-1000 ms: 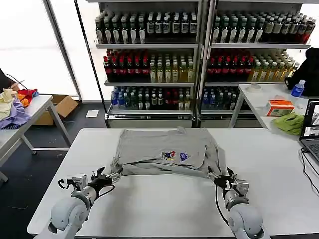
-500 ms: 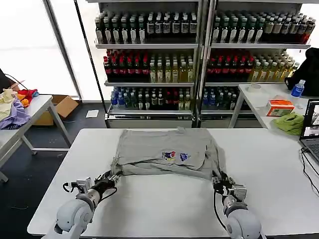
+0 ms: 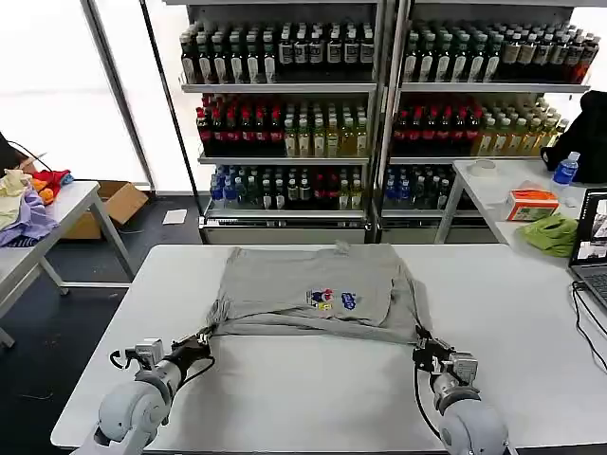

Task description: Fold and organize the clothes.

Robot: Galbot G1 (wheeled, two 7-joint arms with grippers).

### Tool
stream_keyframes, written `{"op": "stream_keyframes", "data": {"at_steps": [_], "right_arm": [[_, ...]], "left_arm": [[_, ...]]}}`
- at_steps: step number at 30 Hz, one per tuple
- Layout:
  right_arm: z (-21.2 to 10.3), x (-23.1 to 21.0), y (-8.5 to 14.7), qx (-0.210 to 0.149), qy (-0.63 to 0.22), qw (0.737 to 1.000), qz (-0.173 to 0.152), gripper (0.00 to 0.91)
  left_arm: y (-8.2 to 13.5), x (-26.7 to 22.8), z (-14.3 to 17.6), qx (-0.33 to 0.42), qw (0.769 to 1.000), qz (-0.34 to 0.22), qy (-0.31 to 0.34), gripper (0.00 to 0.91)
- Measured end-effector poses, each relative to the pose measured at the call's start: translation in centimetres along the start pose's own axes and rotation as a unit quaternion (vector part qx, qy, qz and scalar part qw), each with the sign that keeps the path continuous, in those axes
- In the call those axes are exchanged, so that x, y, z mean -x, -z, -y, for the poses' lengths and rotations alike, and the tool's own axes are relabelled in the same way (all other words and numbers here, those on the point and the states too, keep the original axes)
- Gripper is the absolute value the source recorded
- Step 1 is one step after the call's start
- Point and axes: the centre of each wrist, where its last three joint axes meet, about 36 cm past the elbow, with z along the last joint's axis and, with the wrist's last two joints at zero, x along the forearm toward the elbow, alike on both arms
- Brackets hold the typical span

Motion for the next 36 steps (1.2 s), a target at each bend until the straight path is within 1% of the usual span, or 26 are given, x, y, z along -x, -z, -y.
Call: {"op": "stream_keyframes", "data": {"at_steps": [9, 10, 15, 27, 36], "right_arm": [[1.7, -1.2, -0.1, -0.009, 0.026, 0.999, -0.018, 0.0], [1.8, -1.4, -0.2, -0.01, 0.029, 0.999, -0.02, 0.0], [2.5, -2.6, -0.7, -0.007, 0.036, 0.999, -0.031, 0.0], [3.6, -8.5, -2.0, 0.009, 0.043, 0.997, -0.061, 0.0], [2.8, -13.1, -2.8, 0.006, 0.049, 0.995, -0.092, 0.0]], "left_arm": [[0.0, -1.8, -0.9, 0.005, 1.0, -0.004, 0.001, 0.02], [-0.1, -2.1, -0.9, 0.007, 1.0, -0.005, 0.0, 0.03], [-0.6, -4.1, -0.5, 0.013, 1.0, -0.011, -0.007, 0.02], [-2.2, -10.0, 1.6, 0.024, 0.999, -0.022, -0.026, 0.02], [-3.3, -14.1, 2.8, 0.031, 0.999, -0.034, -0.028, 0.02]]}}
